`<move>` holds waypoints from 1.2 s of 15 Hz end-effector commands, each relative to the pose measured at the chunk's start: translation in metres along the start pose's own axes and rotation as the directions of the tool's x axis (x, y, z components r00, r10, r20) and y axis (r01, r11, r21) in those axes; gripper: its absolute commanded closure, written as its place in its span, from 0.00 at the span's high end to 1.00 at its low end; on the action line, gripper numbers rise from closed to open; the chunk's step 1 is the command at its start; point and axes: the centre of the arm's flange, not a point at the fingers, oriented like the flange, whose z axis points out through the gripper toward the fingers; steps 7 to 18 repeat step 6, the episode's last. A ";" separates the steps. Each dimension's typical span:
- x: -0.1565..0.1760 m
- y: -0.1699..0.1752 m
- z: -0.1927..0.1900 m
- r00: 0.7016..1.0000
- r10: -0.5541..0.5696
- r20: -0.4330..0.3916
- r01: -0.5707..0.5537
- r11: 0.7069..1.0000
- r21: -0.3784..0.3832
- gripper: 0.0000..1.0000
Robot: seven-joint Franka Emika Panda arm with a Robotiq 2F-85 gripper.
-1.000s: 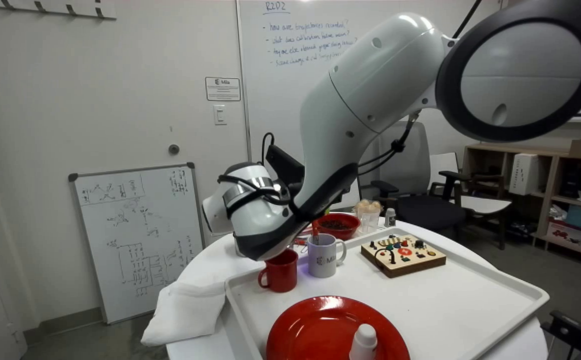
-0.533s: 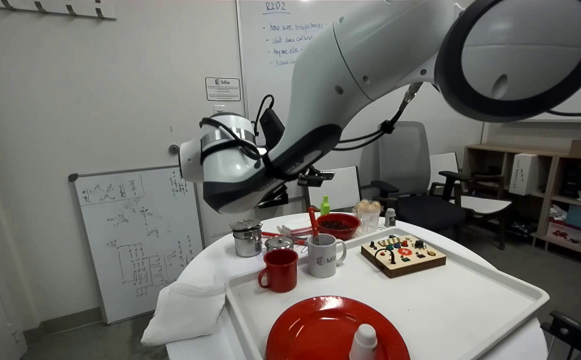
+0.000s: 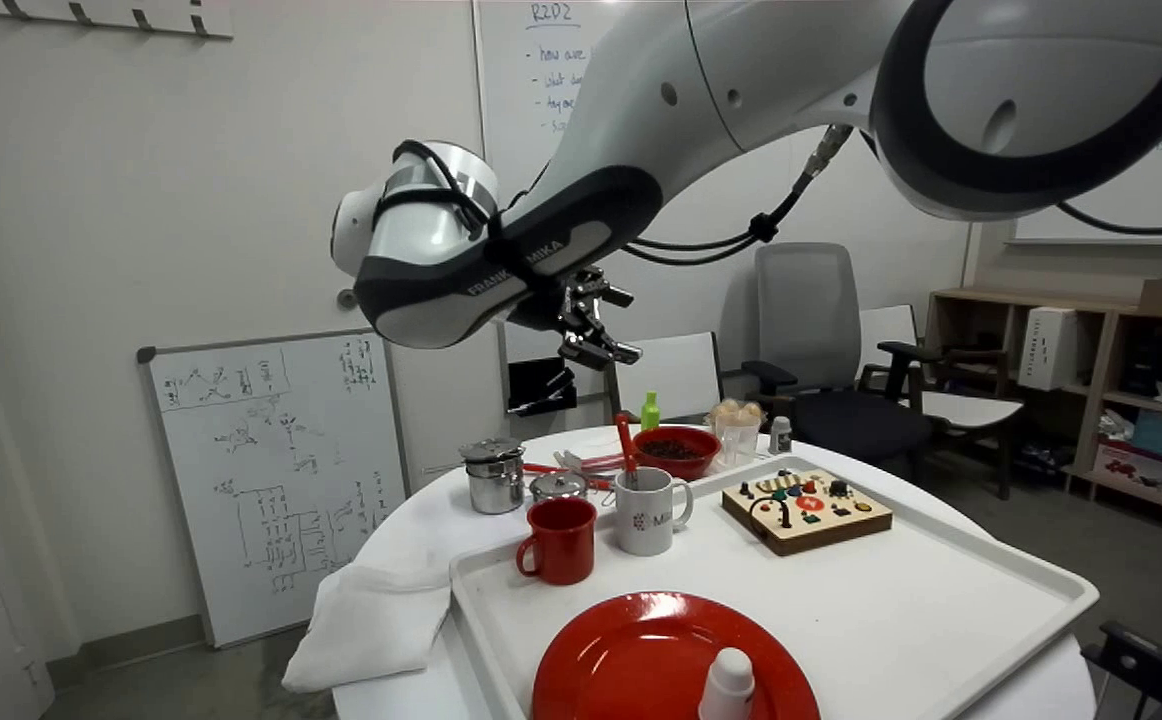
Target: Place the spoon inside the white mug
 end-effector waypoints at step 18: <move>-0.030 -0.007 0.012 0.987 0.142 -0.073 -0.121 0.962 0.244 1.00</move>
